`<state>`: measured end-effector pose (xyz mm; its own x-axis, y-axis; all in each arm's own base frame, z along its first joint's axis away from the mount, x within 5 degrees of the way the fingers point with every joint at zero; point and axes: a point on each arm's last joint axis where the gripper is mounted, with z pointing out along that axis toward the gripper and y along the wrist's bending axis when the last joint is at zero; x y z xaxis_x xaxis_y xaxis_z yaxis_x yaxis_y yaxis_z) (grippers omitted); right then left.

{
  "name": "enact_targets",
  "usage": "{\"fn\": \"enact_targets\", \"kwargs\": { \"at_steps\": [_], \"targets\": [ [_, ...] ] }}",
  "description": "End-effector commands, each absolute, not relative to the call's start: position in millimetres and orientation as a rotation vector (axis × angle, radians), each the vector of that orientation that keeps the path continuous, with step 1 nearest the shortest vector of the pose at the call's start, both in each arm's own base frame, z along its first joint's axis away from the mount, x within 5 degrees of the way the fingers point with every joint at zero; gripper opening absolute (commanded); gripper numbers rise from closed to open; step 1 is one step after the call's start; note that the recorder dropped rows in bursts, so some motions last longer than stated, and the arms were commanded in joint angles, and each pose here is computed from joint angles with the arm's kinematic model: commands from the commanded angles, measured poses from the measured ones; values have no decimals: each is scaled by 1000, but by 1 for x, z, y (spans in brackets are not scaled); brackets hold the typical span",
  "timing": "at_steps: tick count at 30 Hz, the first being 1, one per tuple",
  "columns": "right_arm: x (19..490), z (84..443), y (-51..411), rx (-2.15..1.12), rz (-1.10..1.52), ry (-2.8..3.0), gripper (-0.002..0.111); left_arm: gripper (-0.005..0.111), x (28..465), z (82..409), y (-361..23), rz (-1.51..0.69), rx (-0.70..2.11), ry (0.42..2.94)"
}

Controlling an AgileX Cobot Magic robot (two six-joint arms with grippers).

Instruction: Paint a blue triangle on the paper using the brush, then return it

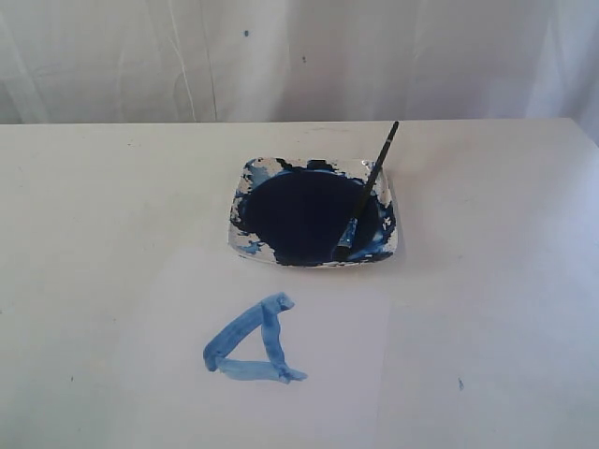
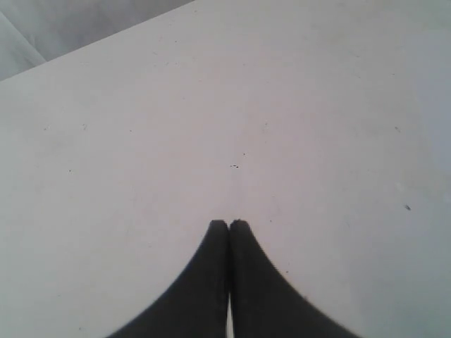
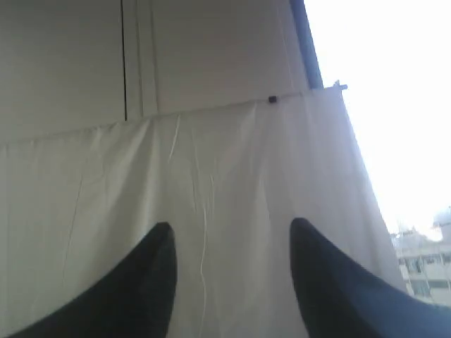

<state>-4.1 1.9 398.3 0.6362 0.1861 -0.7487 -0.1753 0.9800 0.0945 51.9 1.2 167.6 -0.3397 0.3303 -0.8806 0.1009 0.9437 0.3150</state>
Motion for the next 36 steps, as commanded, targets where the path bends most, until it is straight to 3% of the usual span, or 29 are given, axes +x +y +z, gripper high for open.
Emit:
{"fn": "enact_targets", "kwargs": {
  "at_steps": [1, 5, 18, 36],
  "targets": [
    [-18, 397, 1, -44, 65, 814, 47, 0, 52, 167, 1, 239, 305, 1909],
    [-12, 375, -2, -40, -11, 1069, 47, 0, 52, 167, 1, 239, 305, 1909],
    [48, 240, -4, 16, -68, 1589, 47, 0, 52, 167, 1, 239, 305, 1909],
    [46, 220, -6, 31, -90, 1785, 47, 0, 52, 167, 1, 239, 305, 1911]
  ]
}}
